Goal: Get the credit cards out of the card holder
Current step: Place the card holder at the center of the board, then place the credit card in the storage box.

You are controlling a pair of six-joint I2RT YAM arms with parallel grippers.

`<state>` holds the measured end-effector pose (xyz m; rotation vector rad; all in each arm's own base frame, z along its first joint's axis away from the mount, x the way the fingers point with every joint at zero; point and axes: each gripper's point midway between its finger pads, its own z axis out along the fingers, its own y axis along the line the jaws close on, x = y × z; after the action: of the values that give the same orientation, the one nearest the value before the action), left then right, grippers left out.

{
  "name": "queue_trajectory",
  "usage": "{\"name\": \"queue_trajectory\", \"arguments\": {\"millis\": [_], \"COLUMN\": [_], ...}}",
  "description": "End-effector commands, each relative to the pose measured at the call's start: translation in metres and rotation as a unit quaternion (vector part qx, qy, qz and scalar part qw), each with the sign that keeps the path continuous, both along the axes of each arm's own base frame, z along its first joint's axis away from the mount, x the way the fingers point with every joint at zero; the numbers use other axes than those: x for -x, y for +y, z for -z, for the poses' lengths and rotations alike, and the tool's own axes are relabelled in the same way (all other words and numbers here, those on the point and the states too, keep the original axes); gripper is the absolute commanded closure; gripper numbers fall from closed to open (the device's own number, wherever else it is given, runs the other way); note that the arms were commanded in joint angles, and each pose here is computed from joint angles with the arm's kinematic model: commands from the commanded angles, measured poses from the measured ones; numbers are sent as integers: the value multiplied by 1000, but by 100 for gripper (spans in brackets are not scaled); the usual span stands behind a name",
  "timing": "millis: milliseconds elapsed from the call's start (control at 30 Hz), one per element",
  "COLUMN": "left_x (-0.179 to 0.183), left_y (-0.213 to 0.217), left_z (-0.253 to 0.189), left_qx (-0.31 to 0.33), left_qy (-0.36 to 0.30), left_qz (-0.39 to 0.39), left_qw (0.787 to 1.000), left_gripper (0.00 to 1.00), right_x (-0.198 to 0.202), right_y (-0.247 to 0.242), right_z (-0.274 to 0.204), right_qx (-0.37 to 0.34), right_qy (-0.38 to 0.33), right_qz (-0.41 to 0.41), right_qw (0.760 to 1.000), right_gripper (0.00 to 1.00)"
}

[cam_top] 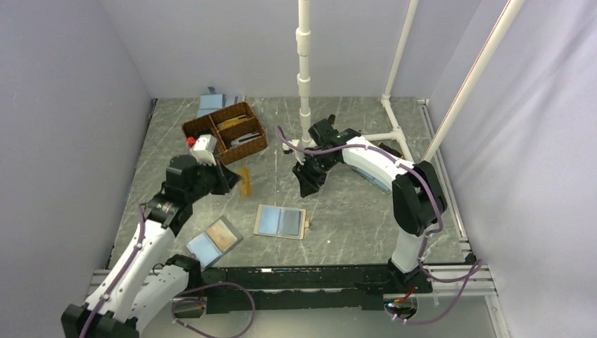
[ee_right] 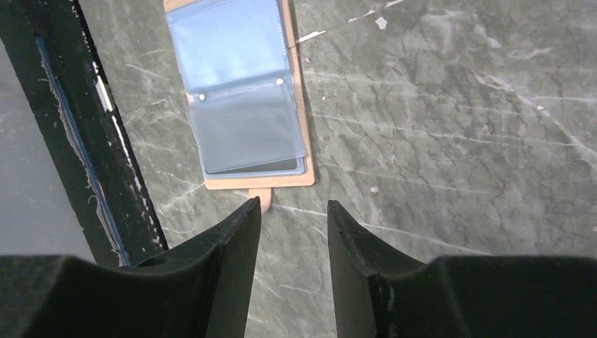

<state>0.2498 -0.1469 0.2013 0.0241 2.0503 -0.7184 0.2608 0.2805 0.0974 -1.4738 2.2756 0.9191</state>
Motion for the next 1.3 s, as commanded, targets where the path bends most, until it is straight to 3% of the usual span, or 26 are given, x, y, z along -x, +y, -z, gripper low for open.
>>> {"name": "queue_trajectory", "arguments": {"millis": [0,133,367,567,933,1267], "left_x": [-26,-58,-110,-152,-209,-234], "left_y": [3,16,35,45,54,57], "left_z": [-36,-50,-48,-49,-23,1], "left_qx": [4,-20,-139,-194,-216,-201], "left_qy": [-43,-45,-55,-70,-49,-23], "left_qz": [60,84,134,163,190,203], "left_qw": [997,995,980,965,956,958], "left_gripper": [100,100,100,100,100,100], "right_x": [8,12,17,20,26,28], "right_y": [5,6,8,9,12,13], "right_z": [-22,-31,-38,-43,-46,-42], "right_qx": [-36,-49,-57,-62,-67,-66], "right_qy": [-21,-26,-27,-30,-26,-19], "right_qz": [-31,-39,-46,-52,-64,-69], "right_qw": [999,998,997,996,995,995], "right_gripper": [58,58,59,60,61,62]}}
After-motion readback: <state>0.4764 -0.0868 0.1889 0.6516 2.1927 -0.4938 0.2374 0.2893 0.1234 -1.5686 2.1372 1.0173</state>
